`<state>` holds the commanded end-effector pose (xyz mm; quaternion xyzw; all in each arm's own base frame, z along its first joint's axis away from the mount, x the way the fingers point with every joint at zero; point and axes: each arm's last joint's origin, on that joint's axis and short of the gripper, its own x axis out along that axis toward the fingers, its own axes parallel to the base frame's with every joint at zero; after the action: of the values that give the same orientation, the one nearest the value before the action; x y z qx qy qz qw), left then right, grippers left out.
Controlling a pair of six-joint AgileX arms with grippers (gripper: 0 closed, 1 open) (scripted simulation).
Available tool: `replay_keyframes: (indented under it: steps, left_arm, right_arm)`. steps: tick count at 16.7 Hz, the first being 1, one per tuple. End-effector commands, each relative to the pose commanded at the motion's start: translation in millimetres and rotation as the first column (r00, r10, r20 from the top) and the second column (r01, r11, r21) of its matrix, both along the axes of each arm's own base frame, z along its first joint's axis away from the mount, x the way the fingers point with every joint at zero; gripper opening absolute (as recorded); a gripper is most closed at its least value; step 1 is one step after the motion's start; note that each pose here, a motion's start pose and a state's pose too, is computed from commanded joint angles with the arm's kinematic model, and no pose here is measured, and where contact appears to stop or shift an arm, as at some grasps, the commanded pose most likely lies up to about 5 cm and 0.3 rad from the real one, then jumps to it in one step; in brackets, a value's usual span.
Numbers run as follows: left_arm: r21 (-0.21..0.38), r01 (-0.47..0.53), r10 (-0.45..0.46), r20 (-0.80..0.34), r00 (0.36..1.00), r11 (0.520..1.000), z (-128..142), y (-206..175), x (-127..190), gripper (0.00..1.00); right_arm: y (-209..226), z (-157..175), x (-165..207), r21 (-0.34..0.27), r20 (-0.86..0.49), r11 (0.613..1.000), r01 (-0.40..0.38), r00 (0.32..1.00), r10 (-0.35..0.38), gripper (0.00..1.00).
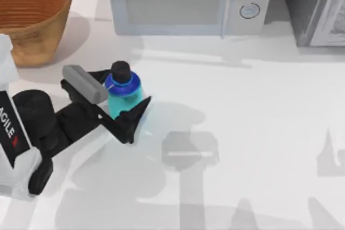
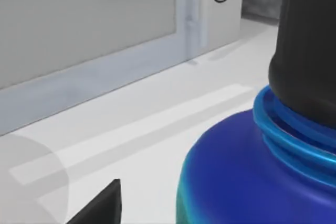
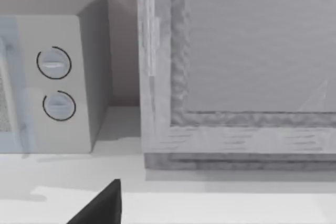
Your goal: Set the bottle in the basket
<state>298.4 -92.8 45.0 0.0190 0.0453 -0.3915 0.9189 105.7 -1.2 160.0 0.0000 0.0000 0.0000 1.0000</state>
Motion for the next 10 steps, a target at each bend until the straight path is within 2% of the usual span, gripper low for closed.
replay_keyframes:
  steps: [3,10]
  left_arm:
    - [0.0,0.0,0.0,0.0,1.0,1.0,0.0,0.0,0.0,1.0]
    - [0.0,0.0,0.0,0.0,1.0,1.0,0.0,0.0,0.0,0.47]
  right_arm:
    - [0.0,0.0,0.0,0.0,0.0,1.0,0.0,1.0,0.0,1.0]
    - [0.0,0.0,0.0,0.0,0.0,1.0,0.0,1.0,0.0,1.0]
